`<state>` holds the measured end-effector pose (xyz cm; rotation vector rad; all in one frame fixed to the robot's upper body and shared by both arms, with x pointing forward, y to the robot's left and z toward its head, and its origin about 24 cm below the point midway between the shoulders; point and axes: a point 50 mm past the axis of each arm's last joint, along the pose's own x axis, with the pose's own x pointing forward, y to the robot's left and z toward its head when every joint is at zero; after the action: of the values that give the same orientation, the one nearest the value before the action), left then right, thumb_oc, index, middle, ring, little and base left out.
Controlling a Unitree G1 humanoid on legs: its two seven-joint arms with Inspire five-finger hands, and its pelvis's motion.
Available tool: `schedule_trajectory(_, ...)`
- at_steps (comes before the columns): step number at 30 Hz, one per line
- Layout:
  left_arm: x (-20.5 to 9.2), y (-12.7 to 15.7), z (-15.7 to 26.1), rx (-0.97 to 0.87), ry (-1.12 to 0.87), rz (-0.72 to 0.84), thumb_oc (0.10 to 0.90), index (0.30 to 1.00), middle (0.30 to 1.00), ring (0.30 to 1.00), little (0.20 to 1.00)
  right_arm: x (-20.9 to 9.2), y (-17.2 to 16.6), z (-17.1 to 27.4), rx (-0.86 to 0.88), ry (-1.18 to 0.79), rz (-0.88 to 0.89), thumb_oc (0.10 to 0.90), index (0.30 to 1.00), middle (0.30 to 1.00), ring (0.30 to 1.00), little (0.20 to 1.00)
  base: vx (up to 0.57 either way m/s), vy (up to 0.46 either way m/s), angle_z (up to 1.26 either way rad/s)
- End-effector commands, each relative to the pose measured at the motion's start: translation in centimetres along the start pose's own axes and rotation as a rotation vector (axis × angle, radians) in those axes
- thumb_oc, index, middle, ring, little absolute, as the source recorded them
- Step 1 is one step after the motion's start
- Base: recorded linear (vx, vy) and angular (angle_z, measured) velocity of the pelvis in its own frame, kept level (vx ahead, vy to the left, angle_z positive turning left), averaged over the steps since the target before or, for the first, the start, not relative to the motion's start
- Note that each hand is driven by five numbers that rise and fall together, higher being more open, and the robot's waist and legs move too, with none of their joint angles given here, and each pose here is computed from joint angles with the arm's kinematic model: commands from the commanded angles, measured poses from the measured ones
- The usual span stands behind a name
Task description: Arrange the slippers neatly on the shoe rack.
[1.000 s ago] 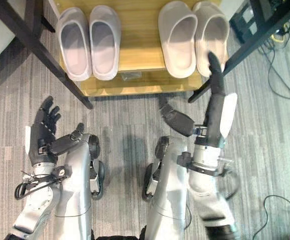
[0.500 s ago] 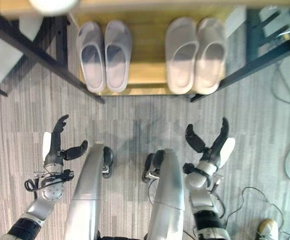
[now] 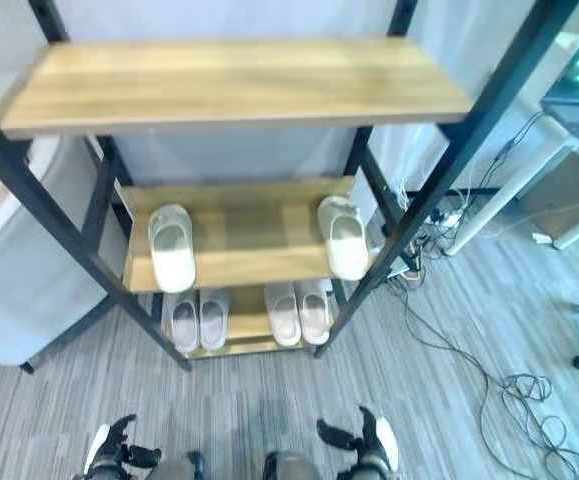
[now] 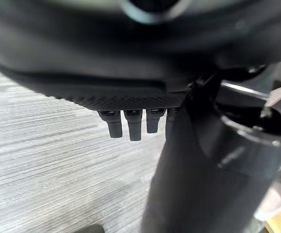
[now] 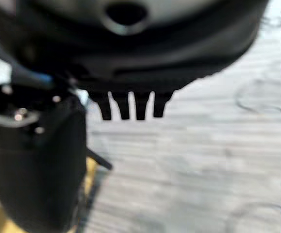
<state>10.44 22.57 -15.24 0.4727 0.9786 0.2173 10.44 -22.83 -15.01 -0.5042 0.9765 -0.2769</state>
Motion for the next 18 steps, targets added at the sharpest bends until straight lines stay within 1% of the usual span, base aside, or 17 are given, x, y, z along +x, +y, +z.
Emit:
schedule_trajectory(1,-0.2,-0.8,0.5,-0.024,-0.034,-0.008,0.8,0.9,0.9,0.9,0.9,0.7,-1.2,0.9,-0.004,-0.036,-0.018,0.8,0.9,0.9,0.9,0.9,0.1,-0.067,-0.11)
schedule_trajectory(5,-0.7,-1.3,-0.6,0.014,-0.006,-0.031,0.8,0.9,0.9,0.9,0.9,0.2,-0.8,-0.7,-0.016,0.024,0.015,0.8,0.9,0.9,0.9,0.9,0.04,-0.082,-0.09)
schedule_trajectory(10,-0.9,-1.9,-0.6,0.004,-0.002,-0.047,0.8,0.9,0.9,0.9,0.9,-0.1,-0.4,-1.5,0.0,0.042,0.031,0.8,0.9,0.9,0.9,0.9,-0.03,-0.087,-0.06)
schedule_trajectory(14,-0.9,-2.6,0.4,0.012,-0.042,-0.067,0.8,0.9,0.9,0.9,0.9,-0.1,-0.2,-1.4,-0.049,0.028,0.044,0.8,0.9,0.9,0.9,0.9,-0.11,-0.051,0.01)
schedule_trajectory(16,-0.6,-3.2,1.9,0.037,-0.085,-0.083,0.8,0.9,0.9,0.9,0.9,0.3,-0.6,-0.6,-0.054,0.011,0.034,0.8,0.9,0.9,0.9,0.9,-0.23,-0.039,-0.08)
schedule_trajectory(18,-0.5,-3.7,3.1,0.016,-0.12,-0.106,0.8,0.9,0.9,0.9,0.9,0.6,-1.2,-0.4,-0.066,0.006,0.019,0.8,0.9,0.9,0.9,0.9,-0.18,-0.019,-0.19)
